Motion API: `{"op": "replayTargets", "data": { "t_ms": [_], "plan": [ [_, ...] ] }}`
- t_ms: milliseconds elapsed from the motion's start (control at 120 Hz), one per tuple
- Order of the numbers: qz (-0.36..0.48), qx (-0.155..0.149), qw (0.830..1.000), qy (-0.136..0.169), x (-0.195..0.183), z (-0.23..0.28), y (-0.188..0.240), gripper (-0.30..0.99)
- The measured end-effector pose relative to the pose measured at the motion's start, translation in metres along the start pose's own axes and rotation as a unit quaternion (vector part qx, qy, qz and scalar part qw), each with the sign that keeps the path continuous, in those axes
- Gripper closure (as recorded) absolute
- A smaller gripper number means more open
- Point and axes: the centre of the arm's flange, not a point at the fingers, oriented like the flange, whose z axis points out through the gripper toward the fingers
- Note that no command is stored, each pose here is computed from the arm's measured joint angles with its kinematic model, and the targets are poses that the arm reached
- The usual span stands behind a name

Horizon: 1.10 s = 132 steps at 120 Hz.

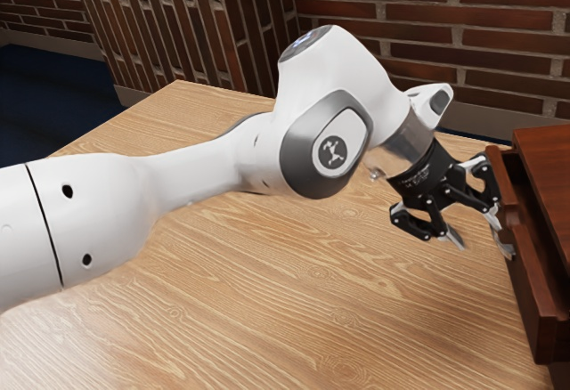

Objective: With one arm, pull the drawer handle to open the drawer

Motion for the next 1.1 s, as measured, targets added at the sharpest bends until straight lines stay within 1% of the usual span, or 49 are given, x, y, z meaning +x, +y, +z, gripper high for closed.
{"op": "replayTargets", "data": {
  "t_ms": [533,950,1100],
  "plan": [
    [-0.025,0.049,0.998,-0.028,0.011,-0.022,-0.036,0.41],
    [-0.045,0.078,0.995,-0.044,0.016,-0.049,-0.064,0.41],
    [-0.055,0.087,0.993,-0.048,0.015,-0.062,-0.081,0.41]
  ]
}}
